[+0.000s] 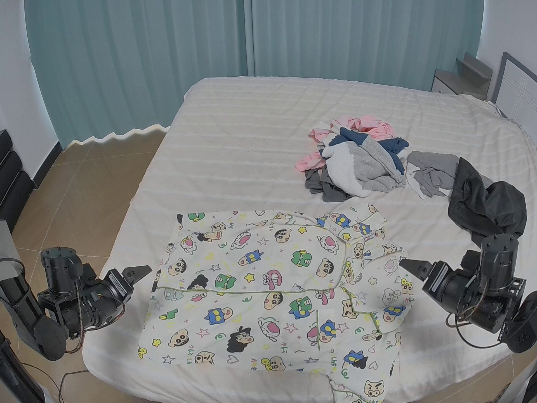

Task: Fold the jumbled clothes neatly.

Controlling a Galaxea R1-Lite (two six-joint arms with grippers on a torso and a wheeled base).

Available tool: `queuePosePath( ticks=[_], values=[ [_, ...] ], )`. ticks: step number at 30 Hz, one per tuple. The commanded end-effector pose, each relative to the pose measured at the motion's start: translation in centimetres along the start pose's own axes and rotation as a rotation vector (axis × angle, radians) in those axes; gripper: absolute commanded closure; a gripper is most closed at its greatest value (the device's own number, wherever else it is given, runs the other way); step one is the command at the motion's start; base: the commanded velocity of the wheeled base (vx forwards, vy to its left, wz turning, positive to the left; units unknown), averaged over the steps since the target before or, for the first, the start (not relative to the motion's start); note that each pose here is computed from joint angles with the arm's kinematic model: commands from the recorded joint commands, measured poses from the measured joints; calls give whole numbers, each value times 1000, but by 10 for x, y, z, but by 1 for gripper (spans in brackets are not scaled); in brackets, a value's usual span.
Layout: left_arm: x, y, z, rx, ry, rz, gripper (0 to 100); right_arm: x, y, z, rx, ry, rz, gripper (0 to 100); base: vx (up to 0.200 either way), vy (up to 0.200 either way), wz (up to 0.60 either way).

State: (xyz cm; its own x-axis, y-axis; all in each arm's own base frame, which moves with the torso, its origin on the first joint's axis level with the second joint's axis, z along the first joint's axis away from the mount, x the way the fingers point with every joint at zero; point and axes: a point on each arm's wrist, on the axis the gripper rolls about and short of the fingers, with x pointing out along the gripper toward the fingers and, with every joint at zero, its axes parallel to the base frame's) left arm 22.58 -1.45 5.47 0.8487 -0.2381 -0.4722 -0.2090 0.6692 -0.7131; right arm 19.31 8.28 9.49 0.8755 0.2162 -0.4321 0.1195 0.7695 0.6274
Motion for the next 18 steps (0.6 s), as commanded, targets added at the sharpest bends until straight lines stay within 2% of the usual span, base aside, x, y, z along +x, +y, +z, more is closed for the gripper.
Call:
queuePosePath(
  ticks=[1, 2, 4, 7, 10, 14, 18],
  values=[
    [-3, -1, -1, -1, 1, -7, 0, 22, 13, 14, 83, -18, 45, 0, 200, 0, 0],
    [-4, 0, -1, -2, 4, -4, 0, 32, 18, 17, 126, -13, 54, 0, 0, 0, 0],
    [-4, 2, -3, -12, 15, 3, 0, 51, 18, 15, 153, 10, 37, 0, 0, 0, 0],
    [-7, 4, -6, -32, 36, 2, 0, 81, 12, 8, 156, 29, -14, 0, 0, 0, 0],
    [-7, 4, -7, -45, 43, 1, 0, 98, 8, 12, 169, 22, -33, 0, 0, 0, 0],
    [-8, 3, -6, -109, 33, -12, 0, 127, 1, 19, 185, 7, -59, 0, 0, 0, 0],
    [-10, 3, -8, -110, 36, -13, 0, 147, 1, 19, 189, 39, -77, 0, 0, 0, 0]
  ],
)
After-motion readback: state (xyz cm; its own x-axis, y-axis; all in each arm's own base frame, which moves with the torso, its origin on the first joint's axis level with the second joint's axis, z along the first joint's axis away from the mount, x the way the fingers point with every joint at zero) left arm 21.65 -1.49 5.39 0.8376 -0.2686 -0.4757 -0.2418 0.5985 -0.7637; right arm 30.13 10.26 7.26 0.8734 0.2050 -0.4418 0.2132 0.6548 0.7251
